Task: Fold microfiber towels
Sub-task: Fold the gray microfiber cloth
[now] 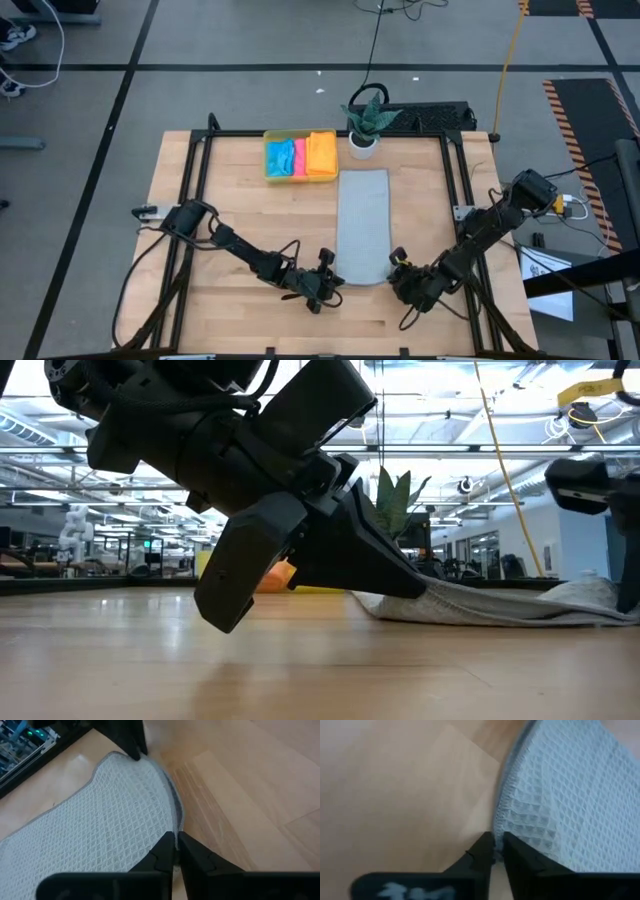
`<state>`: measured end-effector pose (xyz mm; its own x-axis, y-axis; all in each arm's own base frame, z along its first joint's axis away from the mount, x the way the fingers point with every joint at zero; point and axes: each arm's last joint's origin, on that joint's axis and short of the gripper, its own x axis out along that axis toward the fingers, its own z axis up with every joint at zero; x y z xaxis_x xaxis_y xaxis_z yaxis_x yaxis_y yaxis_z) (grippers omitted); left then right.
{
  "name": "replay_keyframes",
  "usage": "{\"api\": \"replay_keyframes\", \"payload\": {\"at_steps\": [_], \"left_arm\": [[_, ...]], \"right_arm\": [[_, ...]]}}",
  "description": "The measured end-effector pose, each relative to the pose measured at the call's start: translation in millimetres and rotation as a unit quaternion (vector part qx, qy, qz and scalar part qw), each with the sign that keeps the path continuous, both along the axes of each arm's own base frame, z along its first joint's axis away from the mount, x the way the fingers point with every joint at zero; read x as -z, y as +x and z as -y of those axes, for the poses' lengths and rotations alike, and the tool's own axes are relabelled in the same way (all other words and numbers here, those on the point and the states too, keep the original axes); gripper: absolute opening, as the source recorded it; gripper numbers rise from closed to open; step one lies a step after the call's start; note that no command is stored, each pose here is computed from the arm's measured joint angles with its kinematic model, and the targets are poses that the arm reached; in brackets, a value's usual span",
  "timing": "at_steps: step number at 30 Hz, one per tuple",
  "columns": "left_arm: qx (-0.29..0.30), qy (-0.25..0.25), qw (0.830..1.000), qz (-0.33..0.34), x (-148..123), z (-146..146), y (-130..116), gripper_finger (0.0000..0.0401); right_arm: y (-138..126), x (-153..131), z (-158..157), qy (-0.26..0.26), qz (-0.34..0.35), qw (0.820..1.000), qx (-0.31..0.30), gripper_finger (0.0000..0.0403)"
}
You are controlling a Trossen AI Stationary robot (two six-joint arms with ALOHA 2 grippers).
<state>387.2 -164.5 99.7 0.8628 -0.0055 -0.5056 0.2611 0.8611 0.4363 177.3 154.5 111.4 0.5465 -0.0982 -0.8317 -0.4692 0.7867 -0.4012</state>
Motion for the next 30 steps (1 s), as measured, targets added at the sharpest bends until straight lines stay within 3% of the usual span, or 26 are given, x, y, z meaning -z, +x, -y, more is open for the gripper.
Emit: {"api": "replay_keyframes", "payload": {"at_steps": [3,7,14,19,24,30], "left_arm": [[0.002,0.003,1.0,0.0,-0.2,0.0,0.0,0.0015],[0.008,0.008,1.0,0.002,-0.5,2.6,-0.9,0.0008],[0.036,0.009,0.999,0.018,-14.5,20.6,-9.4,0.0028],[0.049,0.017,0.998,0.04,-32.3,31.1,-15.8,0.003],[0.015,0.048,0.998,0.041,-44.0,31.4,-21.7,0.003],[-0.079,0.066,0.994,0.049,-56.1,20.8,-24.4,0.003]], "right_arm": [[2.1,0.3,3.1,0.005,0.0,1.0,0.017,0.0011],[2.9,-2.4,2.4,0.037,0.005,0.999,0.031,0.0009],[5.7,-25.2,-15.5,0.216,0.035,0.975,0.027,0.0003],[9.8,-44.2,-26.5,0.299,0.087,0.95,-0.003,0.0003],[5.0,-58.1,-23.7,0.303,0.118,0.946,0.012,0.0001],[-3.6,-69.1,-7.2,0.282,0.156,0.938,0.126,0.0001]]}}
